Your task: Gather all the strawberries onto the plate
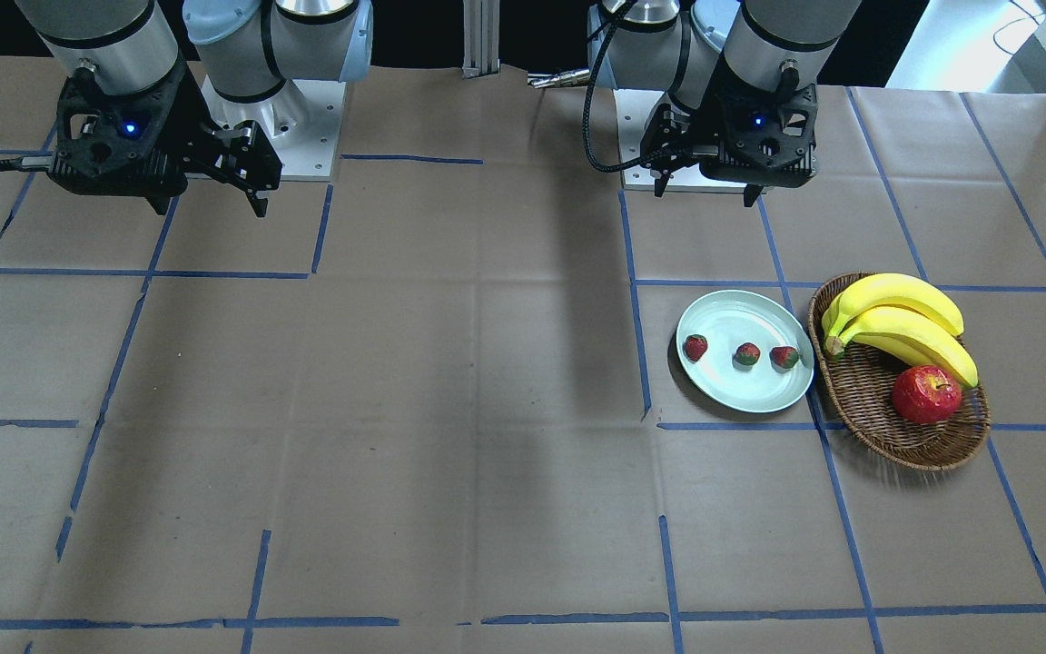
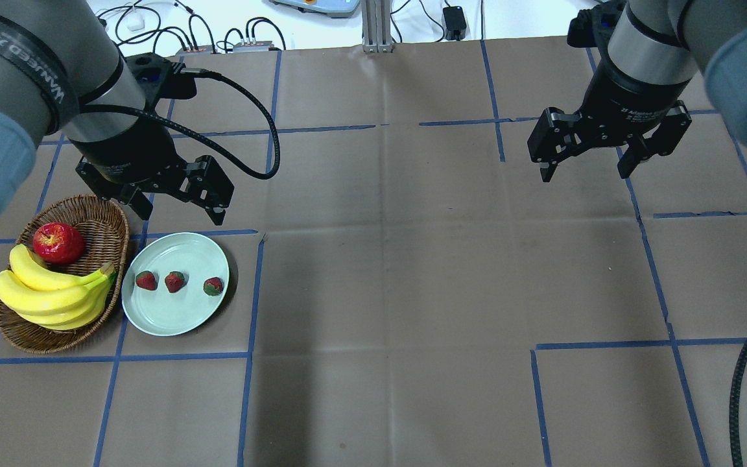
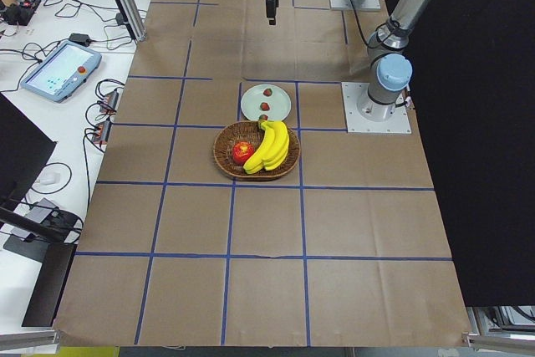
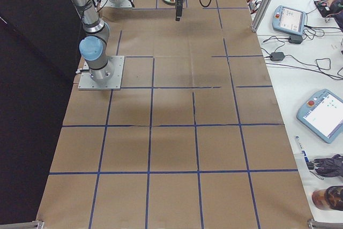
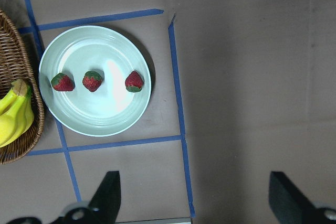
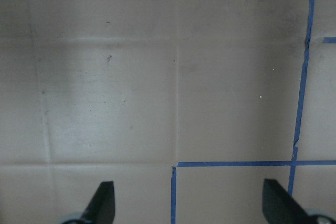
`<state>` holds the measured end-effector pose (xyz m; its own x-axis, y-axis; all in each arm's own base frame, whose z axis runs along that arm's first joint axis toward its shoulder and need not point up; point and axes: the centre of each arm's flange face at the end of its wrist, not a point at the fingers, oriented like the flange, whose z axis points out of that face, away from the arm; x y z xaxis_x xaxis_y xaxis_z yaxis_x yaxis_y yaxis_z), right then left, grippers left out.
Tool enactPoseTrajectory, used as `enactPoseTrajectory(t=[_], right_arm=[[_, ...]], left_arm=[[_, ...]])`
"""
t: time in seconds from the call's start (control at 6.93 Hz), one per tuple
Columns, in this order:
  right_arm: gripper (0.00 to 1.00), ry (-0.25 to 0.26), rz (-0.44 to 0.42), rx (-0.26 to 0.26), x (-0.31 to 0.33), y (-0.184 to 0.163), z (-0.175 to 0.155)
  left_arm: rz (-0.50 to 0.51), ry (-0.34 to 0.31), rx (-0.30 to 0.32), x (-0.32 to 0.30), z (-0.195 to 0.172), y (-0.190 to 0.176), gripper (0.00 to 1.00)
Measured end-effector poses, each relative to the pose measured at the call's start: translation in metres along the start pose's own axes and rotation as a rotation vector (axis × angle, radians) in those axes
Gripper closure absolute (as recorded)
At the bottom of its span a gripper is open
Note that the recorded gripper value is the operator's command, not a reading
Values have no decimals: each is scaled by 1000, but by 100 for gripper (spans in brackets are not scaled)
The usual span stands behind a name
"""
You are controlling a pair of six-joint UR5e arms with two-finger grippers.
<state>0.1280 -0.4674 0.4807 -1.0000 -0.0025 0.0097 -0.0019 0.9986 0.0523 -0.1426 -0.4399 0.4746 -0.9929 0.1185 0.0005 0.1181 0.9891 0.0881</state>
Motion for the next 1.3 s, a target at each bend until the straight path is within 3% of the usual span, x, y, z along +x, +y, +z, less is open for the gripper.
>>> enactPoseTrajectory(t=[1.3], right_arm=[[0,-1,0,-1,0,0,1]], left_arm=[[5,1,-6,0,3,1,0]])
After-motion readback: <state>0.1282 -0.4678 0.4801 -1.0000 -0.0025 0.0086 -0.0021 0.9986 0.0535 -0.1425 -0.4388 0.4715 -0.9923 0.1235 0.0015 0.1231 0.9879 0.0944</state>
